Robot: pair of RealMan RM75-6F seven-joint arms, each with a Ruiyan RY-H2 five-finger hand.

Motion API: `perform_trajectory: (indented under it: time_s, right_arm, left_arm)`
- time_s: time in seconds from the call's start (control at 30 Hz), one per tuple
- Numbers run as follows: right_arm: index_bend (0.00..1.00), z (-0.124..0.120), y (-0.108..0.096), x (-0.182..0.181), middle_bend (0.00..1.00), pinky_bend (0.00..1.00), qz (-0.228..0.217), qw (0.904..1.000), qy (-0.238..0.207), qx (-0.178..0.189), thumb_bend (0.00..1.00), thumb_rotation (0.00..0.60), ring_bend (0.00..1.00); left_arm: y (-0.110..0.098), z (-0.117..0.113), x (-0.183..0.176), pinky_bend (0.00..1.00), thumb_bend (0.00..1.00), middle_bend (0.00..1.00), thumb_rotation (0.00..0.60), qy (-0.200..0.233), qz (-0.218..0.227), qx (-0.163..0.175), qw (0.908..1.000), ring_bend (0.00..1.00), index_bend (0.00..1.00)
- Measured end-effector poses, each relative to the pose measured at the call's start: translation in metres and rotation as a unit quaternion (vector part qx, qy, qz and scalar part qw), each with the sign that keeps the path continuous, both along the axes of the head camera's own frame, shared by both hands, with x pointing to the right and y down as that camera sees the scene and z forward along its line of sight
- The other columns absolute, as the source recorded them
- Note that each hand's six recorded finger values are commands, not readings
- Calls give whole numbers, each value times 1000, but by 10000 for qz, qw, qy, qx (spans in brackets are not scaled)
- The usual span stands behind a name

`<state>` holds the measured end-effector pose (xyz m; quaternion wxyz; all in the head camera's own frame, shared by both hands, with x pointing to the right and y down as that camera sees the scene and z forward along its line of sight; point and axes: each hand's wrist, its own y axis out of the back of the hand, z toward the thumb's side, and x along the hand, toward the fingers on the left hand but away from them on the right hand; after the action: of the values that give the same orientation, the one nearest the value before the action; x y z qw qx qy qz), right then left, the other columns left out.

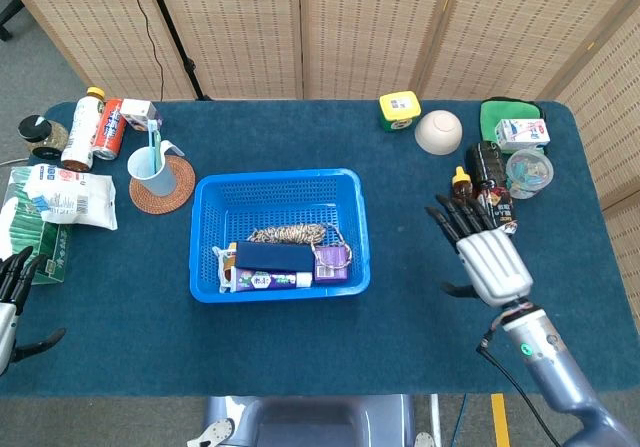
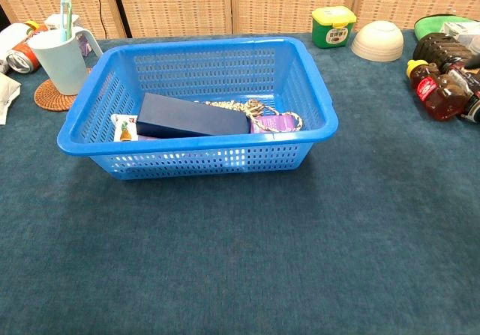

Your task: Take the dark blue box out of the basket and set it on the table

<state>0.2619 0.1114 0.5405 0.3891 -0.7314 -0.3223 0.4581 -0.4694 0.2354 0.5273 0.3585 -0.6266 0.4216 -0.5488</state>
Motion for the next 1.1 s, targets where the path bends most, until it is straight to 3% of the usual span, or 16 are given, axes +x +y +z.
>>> perform_trajectory:
  time_s: [0.3, 0.53, 0.8, 1.1]
  right_arm:
    - [0, 56, -31, -77, 0, 0, -495, 9971, -318, -477, 0, 600, 0]
    - [0, 100, -42, -133, 0, 0, -545, 9931, -690, -782, 0, 600, 0]
    - [0, 114, -42, -175, 0, 0, -671, 9879, -949, -1031, 0, 600, 0]
    - [0, 117, -41, -203, 0, 0, -751, 9868, -918, -1103, 0, 600, 0]
  left_arm:
    - [-8, 7, -5, 0, 24, 0, 600, -56, -161, -114, 9998, 0, 0]
    - [-16, 16, -10, 0, 24, 0, 600, -151, -322, -275, 9990, 0, 0]
    - [-20, 20, -11, 0, 24, 0, 600, -211, -385, -332, 9985, 0, 0]
    - [-24, 22, -13, 0, 24, 0, 600, -223, -450, -363, 9981, 0, 0]
